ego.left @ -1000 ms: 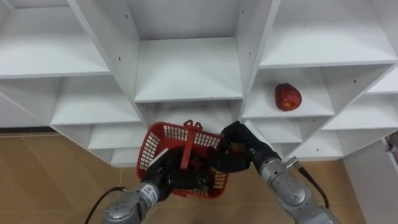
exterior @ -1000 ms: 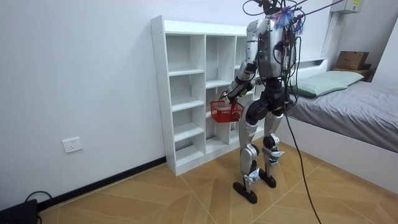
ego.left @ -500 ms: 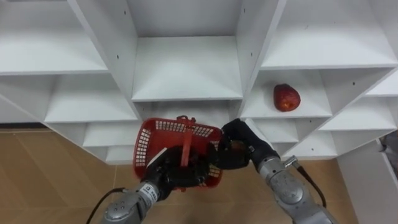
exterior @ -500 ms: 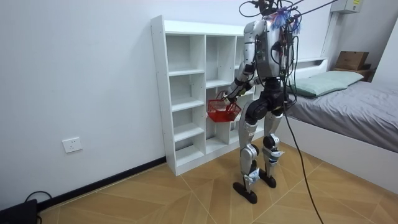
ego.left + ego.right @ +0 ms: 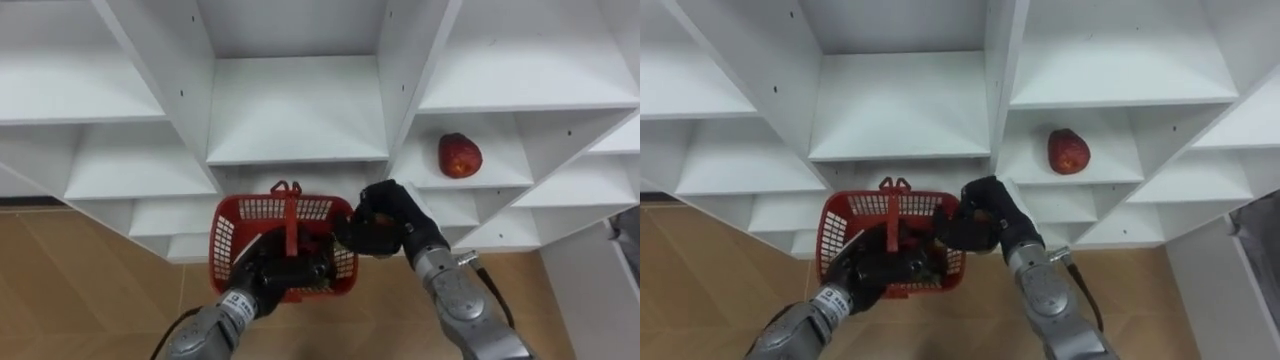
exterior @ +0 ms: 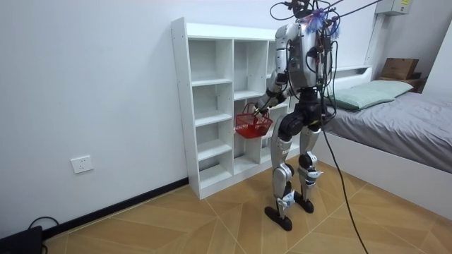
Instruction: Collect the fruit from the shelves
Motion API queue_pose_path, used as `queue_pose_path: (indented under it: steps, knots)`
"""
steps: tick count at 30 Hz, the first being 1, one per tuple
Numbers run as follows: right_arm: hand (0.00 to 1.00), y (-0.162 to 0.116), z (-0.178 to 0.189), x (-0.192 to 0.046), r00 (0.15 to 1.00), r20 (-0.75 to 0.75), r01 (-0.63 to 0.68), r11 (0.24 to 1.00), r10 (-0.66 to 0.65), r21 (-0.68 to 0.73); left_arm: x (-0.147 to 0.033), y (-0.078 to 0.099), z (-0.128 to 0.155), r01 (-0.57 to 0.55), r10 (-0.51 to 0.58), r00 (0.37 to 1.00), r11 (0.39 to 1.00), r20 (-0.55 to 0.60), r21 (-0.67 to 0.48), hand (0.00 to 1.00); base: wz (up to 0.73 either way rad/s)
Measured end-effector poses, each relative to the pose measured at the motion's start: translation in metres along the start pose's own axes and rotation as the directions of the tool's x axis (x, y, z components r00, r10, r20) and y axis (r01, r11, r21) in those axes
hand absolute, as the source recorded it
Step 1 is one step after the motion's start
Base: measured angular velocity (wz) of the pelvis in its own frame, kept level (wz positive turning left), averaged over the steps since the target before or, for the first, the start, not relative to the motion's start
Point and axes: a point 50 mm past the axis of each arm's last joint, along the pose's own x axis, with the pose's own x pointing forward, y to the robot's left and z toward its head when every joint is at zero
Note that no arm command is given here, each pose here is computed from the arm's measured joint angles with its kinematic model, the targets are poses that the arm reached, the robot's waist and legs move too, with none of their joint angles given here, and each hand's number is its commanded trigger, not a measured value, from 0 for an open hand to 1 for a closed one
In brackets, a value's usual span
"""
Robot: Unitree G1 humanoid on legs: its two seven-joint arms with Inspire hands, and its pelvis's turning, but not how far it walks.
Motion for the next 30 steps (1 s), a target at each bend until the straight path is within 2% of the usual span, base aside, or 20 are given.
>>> queue_pose_path:
  steps: [5,9,14,30]
  knots:
    - [1.00,-0.004,-0.002,0.001,0.998,-0.020,0.069,0.994,-0.067,0.084,0.004,-0.007,-0.002,0.010,-0.010,1.000,0.999,0.010,-0.036,1.00,0.00]
    - [1.00,-0.005,0.006,0.006,0.994,-0.008,0.106,0.983,-0.106,0.149,0.006,-0.021,-0.014,0.076,-0.077,0.996,0.997,-0.054,-0.029,1.00,0.00]
    - [1.00,-0.005,0.014,0.013,0.991,0.011,0.127,0.980,-0.130,0.154,0.009,-0.034,-0.022,0.145,-0.149,0.984,0.988,-0.096,-0.045,1.00,0.00]
    - [1.00,-0.005,0.013,0.012,0.984,-0.001,0.177,0.972,-0.179,0.158,0.009,-0.041,-0.027,0.200,-0.200,0.970,0.980,-0.140,-0.018,1.00,0.00]
